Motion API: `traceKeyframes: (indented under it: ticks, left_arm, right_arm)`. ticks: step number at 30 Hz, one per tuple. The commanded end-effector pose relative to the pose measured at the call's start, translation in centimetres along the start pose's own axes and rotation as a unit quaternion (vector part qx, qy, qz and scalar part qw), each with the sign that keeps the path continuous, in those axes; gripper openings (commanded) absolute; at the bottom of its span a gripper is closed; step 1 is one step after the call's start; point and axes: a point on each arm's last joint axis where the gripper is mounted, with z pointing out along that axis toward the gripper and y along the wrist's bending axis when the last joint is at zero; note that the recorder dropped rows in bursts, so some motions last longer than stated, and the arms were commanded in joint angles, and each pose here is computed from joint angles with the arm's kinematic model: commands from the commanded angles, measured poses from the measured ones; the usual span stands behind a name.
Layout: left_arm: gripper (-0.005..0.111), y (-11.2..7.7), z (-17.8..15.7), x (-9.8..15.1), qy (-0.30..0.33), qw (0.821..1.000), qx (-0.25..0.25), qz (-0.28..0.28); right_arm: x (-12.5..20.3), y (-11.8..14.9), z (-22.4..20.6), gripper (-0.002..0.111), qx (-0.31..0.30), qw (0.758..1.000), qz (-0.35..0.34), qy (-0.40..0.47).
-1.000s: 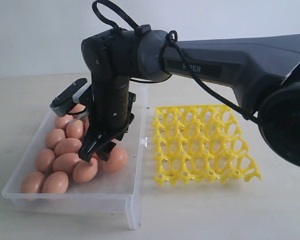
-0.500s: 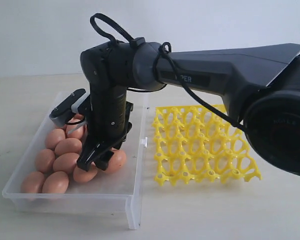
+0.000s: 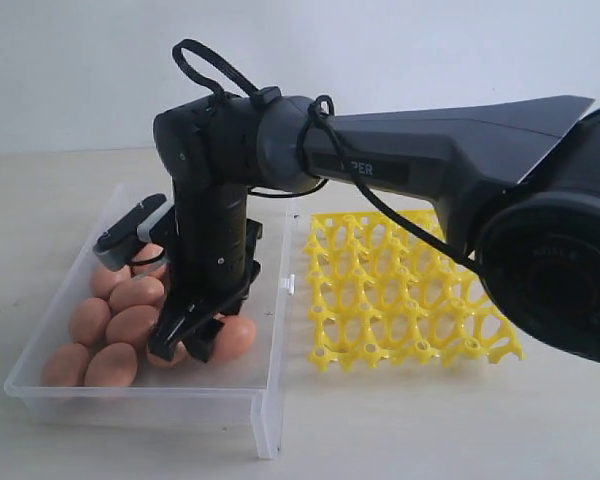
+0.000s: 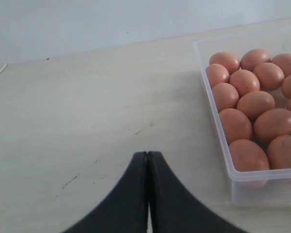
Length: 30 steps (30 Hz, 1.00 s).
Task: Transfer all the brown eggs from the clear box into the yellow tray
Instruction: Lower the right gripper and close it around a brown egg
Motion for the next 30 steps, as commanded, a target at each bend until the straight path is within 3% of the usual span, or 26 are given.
traceKeyframes:
  ticks: [1, 12, 17, 23, 30]
  left_arm:
    - [0.000, 0.0, -0.1, -0.2, -0.008, 1.000, 0.003, -0.004]
    - [0.000, 0.0, -0.1, -0.2, -0.008, 1.000, 0.003, -0.004]
    - [0.000, 0.0, -0.1, -0.2, -0.008, 1.000, 0.003, -0.004]
    - [0.000, 0.0, -0.1, -0.2, -0.008, 1.000, 0.003, -0.004]
    - [0.000, 0.0, -0.1, -0.2, -0.008, 1.000, 0.003, -0.004]
  right_arm:
    - [0.9, 0.5, 1.6, 0.056, -0.020, 0.999, 0.013, 0.049]
    - [0.8, 0.8, 1.3, 0.051, -0.021, 0.999, 0.011, 0.046]
    - [0.7, 1.0, 1.3, 0.024, -0.019, 0.999, 0.015, 0.047]
    - [0.7, 1.1, 1.3, 0.000, -0.021, 0.999, 0.011, 0.046]
    - [0.4, 1.2, 0.2, 0.000, -0.025, 0.999, 0.006, 0.022]
